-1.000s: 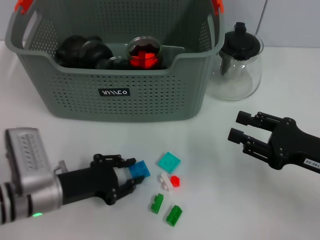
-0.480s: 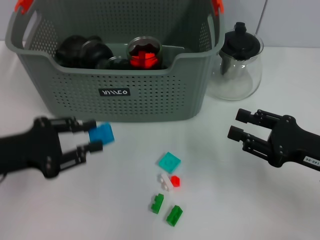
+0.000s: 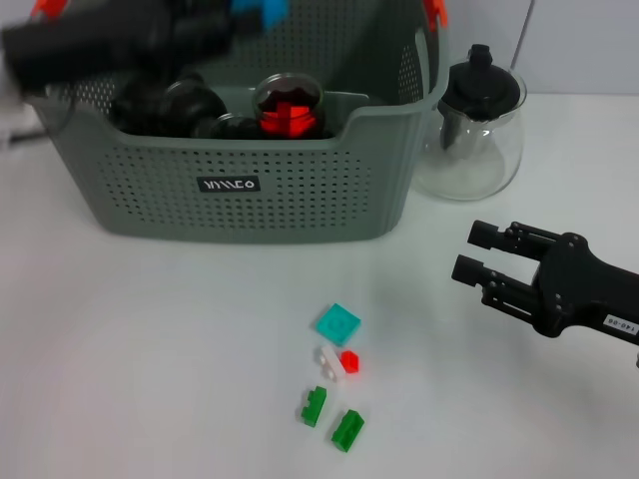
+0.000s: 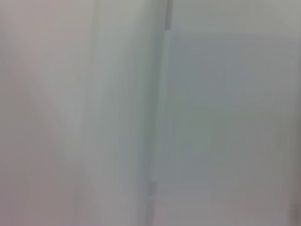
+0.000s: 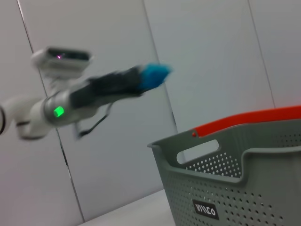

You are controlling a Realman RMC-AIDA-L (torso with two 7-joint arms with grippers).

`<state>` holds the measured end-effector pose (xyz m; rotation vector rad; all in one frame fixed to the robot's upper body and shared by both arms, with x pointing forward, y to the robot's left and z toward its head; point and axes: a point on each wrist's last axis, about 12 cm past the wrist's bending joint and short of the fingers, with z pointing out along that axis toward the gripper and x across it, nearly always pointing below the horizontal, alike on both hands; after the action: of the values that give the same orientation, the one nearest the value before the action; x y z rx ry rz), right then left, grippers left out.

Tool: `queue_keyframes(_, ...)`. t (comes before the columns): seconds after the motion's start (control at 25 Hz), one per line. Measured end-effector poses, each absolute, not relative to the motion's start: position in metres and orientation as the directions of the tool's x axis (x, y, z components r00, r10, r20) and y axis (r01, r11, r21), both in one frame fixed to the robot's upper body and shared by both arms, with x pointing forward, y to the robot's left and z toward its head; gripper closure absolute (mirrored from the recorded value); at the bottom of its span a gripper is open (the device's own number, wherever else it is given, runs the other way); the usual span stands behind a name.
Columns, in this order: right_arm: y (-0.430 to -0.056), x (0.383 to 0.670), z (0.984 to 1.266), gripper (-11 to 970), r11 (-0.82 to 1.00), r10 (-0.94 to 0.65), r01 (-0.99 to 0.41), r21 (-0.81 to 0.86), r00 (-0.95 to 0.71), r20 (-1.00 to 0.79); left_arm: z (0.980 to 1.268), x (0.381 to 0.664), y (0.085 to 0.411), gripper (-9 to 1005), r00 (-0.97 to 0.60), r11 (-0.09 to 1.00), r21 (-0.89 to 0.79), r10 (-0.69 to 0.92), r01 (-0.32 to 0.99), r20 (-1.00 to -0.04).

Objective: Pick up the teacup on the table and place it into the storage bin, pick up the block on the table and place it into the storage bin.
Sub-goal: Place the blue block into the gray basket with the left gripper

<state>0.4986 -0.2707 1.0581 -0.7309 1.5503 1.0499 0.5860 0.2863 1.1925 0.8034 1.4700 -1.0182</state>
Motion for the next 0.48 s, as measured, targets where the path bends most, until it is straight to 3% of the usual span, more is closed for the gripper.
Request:
queue_keyframes(0.2, -0.269, 0.498, 1.058, 401, 0.42, 0.072, -0.874, 0.244, -0.236, -0.969, 1.215, 0.643, 0.253, 588, -0.256, 0.519, -0.194, 0.05, 0.833, -0.965)
queue_keyframes(0.48, -0.27, 0.499, 1.058, 402, 0.425, 0.07, -0.872, 0.242, -0.234, -0.97, 1.202, 0.669, 0.224, 586, -0.293, 0.669, -0.15, 0.106, 0.728, -0.95)
